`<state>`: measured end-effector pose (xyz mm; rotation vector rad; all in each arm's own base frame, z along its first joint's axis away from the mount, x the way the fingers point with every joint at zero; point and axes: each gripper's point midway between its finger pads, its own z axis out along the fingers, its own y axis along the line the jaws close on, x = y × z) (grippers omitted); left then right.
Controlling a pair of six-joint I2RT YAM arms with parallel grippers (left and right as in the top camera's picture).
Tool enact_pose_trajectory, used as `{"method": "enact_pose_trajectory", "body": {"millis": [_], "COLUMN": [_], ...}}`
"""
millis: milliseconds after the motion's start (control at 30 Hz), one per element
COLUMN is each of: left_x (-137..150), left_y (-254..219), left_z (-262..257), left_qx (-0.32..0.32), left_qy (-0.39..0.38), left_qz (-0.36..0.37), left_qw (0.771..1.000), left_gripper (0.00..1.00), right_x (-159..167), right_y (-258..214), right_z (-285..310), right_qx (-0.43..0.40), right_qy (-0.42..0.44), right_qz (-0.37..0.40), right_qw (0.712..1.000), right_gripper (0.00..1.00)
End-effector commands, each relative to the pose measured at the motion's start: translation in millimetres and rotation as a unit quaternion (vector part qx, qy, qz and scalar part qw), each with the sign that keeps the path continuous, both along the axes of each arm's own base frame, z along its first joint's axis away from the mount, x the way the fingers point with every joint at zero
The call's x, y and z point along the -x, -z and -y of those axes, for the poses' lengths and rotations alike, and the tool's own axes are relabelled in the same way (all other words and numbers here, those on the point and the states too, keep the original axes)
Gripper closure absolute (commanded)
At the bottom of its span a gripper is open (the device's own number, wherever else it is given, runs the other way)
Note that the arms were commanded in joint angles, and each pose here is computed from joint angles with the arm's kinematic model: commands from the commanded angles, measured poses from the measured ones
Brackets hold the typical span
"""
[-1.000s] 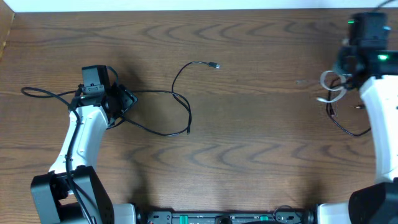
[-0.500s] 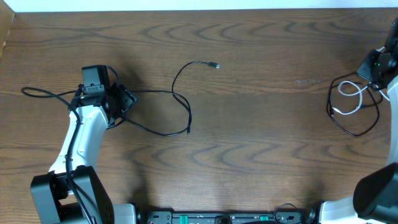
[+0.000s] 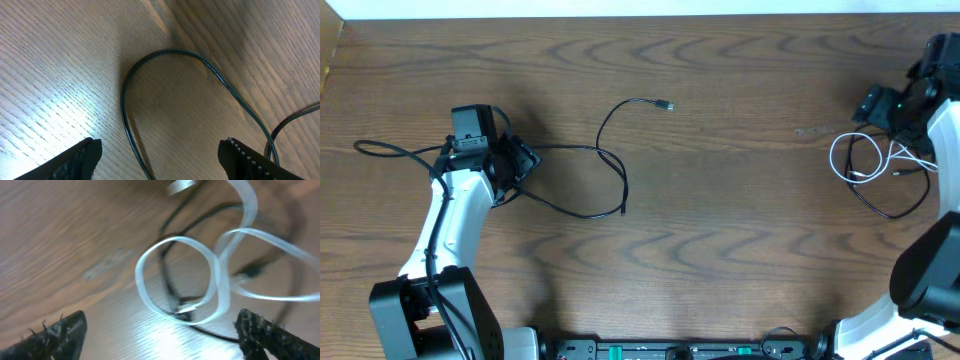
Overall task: Untangle cables
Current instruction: 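Move the right gripper to center and grasp the remaining black cable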
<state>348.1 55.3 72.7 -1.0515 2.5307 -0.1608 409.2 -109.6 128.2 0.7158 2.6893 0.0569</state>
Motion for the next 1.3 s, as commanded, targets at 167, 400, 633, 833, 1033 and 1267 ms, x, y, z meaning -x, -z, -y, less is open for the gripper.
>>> {"method": "enact_pose_trajectory", "body": {"millis": [167,400,633,833,1033,1267], "left_x": [-3,-3,-3,-3,-3,-3], "left_y": [-6,-6,-6,-6,-6,-6], "left_z": [-4,-4,-4,-4,-4,-4], "left_qx": [-0.007,-0.007,-0.006,-0.006,-0.006,-0.006], "left_qy": [-0.006,-0.005,-0.007,-0.007,-0.007,-0.007], "left_qz": [0.009,0.009,0.009,0.009,0.009,0.009], "left_qw": [1.0,1.0,1.0,1.0,1.0,1.0], "left_gripper": [0.21,0.86,0.92,0.92,0.92,0.92], "right_x": [-18,-36,-36,-22,-8,3], "right_y": [26,47,71,88,100,119], "right_z": [-114,-207,-313,-394,-467,-490], "right_qx": [-0.141,-0.132,-0.128,-0.126,-0.073,0.023], "right_qy": [-0.202,-0.311,-0.419,-0.494,-0.557,-0.56], "right_qz": [0.007,0.022,0.051,0.082,0.14,0.151], "right_qw": [0.969,0.941,0.898,0.856,0.815,0.814], "right_gripper": [0.44,0.97,0.99,0.96,0.58,0.3]}}
